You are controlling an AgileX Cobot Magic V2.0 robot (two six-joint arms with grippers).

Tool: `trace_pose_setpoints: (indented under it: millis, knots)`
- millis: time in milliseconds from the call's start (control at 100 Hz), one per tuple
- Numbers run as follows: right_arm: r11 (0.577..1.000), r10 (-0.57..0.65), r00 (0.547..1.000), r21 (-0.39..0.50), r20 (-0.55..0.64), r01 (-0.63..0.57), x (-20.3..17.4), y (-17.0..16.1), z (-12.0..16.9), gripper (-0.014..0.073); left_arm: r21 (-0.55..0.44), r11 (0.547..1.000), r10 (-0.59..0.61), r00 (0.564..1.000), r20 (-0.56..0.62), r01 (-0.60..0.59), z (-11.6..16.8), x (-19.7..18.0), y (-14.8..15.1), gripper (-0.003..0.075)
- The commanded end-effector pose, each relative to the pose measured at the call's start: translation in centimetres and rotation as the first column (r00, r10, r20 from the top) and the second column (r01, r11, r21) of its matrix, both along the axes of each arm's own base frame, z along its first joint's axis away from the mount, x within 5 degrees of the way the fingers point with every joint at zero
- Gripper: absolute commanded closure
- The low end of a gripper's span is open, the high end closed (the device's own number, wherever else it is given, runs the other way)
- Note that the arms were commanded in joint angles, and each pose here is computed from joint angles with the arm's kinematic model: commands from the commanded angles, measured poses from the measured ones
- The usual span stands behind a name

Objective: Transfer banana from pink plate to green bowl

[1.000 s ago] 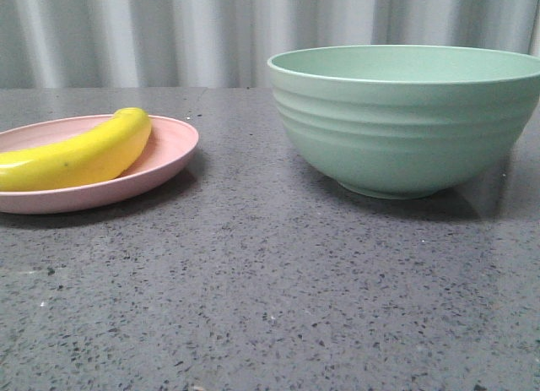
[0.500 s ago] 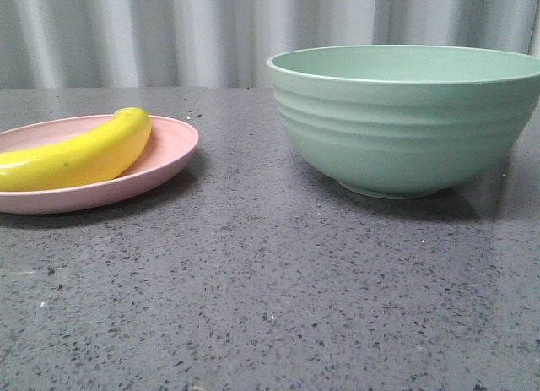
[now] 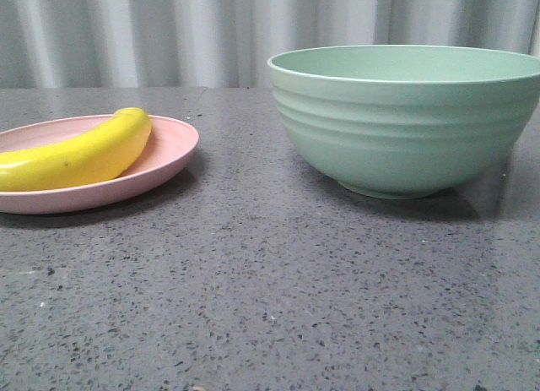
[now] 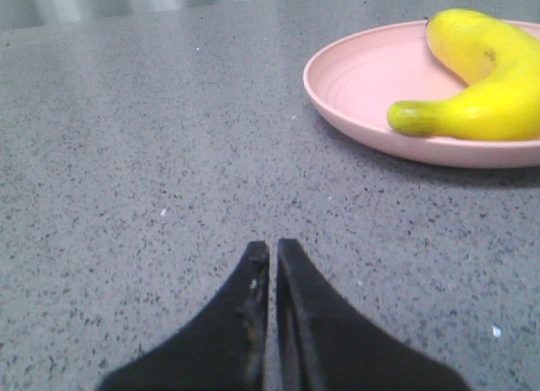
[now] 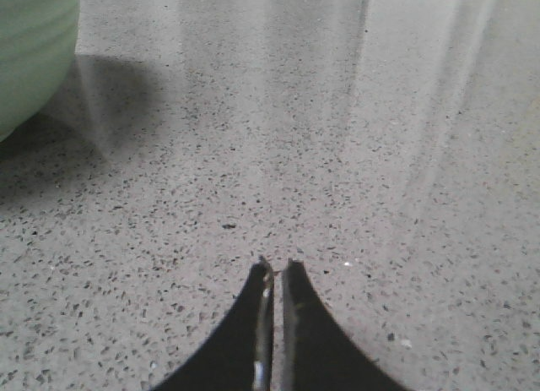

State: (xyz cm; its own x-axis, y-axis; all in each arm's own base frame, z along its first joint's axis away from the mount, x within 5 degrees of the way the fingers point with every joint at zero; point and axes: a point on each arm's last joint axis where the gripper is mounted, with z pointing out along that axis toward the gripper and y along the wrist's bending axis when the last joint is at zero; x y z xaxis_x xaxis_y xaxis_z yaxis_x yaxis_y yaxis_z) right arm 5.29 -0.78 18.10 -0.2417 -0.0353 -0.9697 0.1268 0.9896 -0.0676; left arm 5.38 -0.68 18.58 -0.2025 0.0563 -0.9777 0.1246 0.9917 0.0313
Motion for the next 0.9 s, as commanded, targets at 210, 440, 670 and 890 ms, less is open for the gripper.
trace_pose_setpoints:
  millis: [210, 440, 670, 890]
  knots:
    - [1.0, -0.005, 1.0, -0.022, 0.024, 0.006, 0.0, -0.1, -0.4, 0.0659, -0.021, 1.0, 0.007, 0.988, 0.155, -0.004, 1.1, 0.0, 0.0, 0.0741]
    - [1.0, -0.005, 0.999, -0.024, 0.038, 0.006, 0.0, -0.1, -0.2, 0.0659, -0.011, 1.0, 0.007, 0.987, 0.158, -0.005, 1.1, 0.0, 0.1, 0.0741]
    - [0.999, 0.004, 0.974, -0.051, 0.226, 0.007, 0.2, 0.0, 1.5, 0.0659, -0.013, 1.0, 0.008, 0.985, 0.173, -0.006, 1.3, 0.0, 0.1, 0.074]
    - [0.998, 0.01, 0.953, -0.062, 0.303, 0.009, 0.2, 0.0, 2.2, 0.0659, -0.013, 1.0, 0.008, 0.985, 0.175, -0.006, 1.3, 0.0, 0.1, 0.074]
